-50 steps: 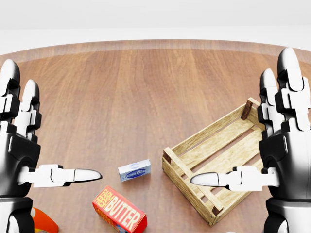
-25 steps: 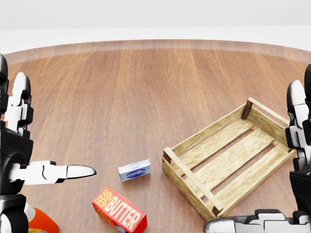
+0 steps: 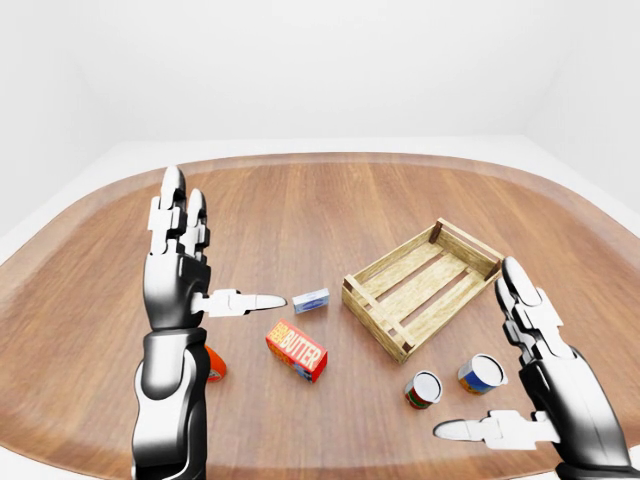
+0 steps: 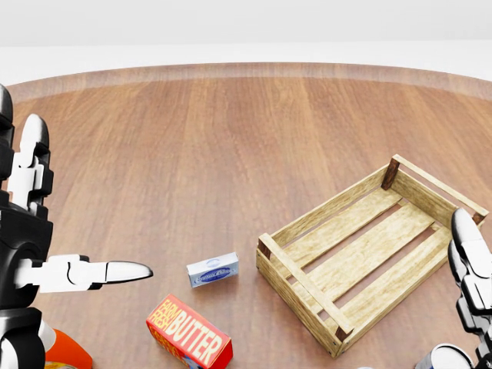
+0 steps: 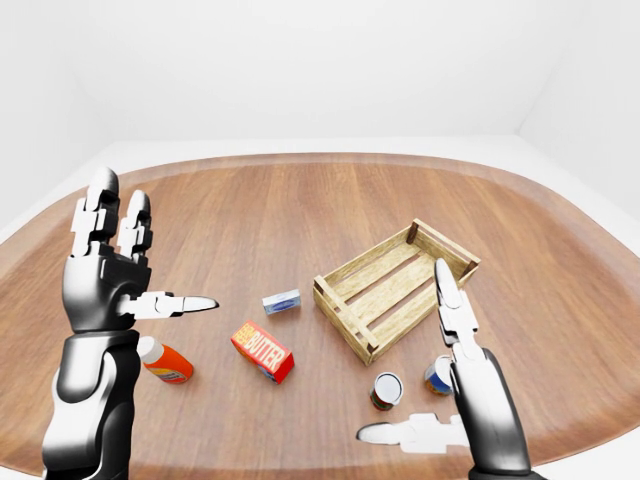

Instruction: Pick up the tomato sauce, and put it in the wooden tray.

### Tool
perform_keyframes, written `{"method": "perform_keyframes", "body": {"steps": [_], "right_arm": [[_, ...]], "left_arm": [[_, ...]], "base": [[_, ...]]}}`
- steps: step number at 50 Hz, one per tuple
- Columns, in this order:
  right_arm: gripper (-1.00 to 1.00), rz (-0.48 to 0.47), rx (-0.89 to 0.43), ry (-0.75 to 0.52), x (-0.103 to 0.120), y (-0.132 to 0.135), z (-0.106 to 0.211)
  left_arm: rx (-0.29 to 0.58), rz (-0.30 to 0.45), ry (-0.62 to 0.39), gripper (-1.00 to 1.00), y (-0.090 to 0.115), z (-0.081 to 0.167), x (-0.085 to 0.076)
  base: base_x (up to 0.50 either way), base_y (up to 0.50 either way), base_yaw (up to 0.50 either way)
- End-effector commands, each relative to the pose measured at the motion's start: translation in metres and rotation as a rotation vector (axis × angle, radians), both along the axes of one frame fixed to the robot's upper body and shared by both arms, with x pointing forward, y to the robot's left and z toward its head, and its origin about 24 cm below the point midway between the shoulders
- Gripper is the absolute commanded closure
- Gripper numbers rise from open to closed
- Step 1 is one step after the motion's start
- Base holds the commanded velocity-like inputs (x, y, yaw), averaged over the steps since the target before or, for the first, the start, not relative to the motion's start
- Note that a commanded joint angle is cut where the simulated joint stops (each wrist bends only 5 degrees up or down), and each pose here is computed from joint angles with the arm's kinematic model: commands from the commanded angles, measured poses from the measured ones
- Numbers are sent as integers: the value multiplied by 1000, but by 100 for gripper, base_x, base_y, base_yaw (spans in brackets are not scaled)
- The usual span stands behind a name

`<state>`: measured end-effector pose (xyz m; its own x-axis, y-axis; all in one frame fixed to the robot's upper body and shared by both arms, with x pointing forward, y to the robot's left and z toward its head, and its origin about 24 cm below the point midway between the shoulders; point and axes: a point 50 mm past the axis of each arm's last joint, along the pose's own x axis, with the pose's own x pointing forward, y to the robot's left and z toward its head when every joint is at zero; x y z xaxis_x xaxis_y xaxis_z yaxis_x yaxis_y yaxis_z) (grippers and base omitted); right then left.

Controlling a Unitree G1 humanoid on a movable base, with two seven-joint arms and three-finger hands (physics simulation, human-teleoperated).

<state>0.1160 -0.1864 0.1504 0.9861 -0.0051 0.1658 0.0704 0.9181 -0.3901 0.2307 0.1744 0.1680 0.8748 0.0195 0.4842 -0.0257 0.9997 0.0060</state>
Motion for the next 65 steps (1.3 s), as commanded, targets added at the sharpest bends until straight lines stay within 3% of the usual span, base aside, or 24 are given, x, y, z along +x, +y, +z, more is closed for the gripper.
{"method": "perform_keyframes", "body": {"steps": [1, 24, 34, 52, 65], "right_arm": [[-100, -59, -39, 138, -16, -12, -11], [-100, -247, -134, 172, -31, -42, -8], [-100, -261, -47, 326, -32, -51, -44], [-100, -190, -63, 370, -25, -42, -61], [-100, -57, 43, 444, -15, -17, -82]], "left_arm": [[1, -1, 2, -100, -1, 0, 0], [5, -1, 5, -100, -1, -1, 0], [7, -2, 3, -100, -1, -1, -1], [6, -4, 8, -100, -2, -2, -1], [5, -7, 5, -100, -3, -1, -1]], "base": [[0, 0, 0], [0, 0, 0], [0, 0, 0], [0, 0, 0], [0, 0, 0]]}}
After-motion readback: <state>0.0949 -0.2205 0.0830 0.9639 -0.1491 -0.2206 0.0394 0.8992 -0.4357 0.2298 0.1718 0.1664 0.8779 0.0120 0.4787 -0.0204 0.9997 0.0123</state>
